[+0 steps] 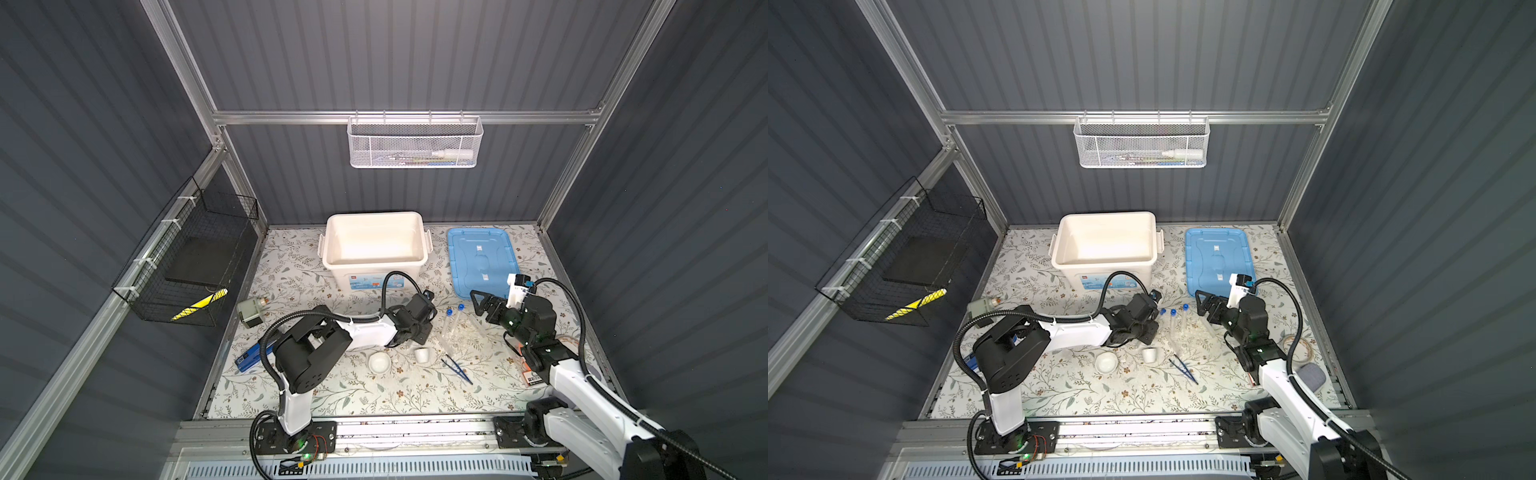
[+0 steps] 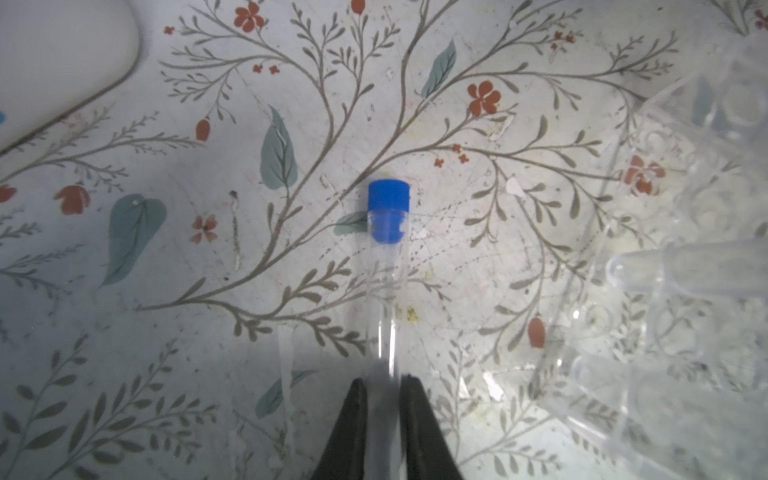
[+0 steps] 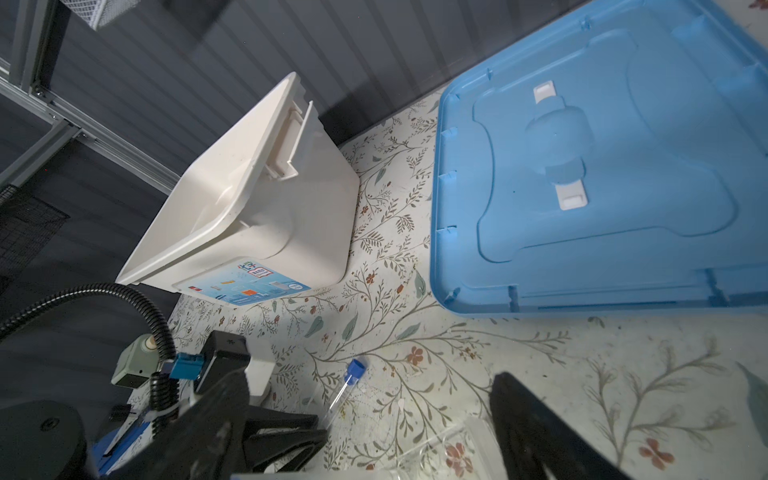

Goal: Organize the chemistry lab equipment
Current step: 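Close the left gripper on the last tube while the right gripper opens, then move the right gripper to the held tube's blue cap and close on it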

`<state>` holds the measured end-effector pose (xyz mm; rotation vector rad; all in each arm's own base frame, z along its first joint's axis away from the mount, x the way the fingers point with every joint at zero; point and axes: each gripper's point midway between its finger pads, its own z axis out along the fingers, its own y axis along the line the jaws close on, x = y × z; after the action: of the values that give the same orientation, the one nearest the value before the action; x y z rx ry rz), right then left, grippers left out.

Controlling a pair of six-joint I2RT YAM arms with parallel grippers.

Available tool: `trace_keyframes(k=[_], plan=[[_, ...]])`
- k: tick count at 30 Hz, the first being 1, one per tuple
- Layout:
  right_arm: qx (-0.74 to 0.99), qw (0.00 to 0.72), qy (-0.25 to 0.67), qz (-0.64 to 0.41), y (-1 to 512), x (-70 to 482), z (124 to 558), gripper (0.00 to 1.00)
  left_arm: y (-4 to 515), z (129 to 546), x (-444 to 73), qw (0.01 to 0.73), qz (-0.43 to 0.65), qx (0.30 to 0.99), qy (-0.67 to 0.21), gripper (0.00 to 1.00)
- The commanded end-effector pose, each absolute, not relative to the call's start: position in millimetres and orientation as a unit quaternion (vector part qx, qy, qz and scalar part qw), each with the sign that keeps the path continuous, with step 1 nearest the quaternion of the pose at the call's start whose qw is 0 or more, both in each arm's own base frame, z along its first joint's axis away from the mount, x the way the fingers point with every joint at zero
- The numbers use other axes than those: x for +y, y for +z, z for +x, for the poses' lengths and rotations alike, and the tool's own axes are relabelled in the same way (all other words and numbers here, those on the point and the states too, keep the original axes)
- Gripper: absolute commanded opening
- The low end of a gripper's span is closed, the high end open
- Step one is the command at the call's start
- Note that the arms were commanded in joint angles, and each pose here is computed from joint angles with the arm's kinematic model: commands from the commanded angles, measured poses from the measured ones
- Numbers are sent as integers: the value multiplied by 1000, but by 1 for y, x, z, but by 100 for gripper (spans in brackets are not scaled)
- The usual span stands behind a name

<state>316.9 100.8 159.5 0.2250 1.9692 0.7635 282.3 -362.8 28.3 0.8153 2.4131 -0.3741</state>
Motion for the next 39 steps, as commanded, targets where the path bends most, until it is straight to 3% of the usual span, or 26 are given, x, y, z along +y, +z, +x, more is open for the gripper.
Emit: trace_keyframes(k=[1,13,39], plan=[[796,461,381,94,164,112,320,90,46,283,-375,301,327,882,-157,11],[812,343,458,117,126,131,348,74,62,294,-390,338,351,858,-165,11],[795,295,514,128,108,147,367,56,77,300,-431,362,399,814,-217,10]])
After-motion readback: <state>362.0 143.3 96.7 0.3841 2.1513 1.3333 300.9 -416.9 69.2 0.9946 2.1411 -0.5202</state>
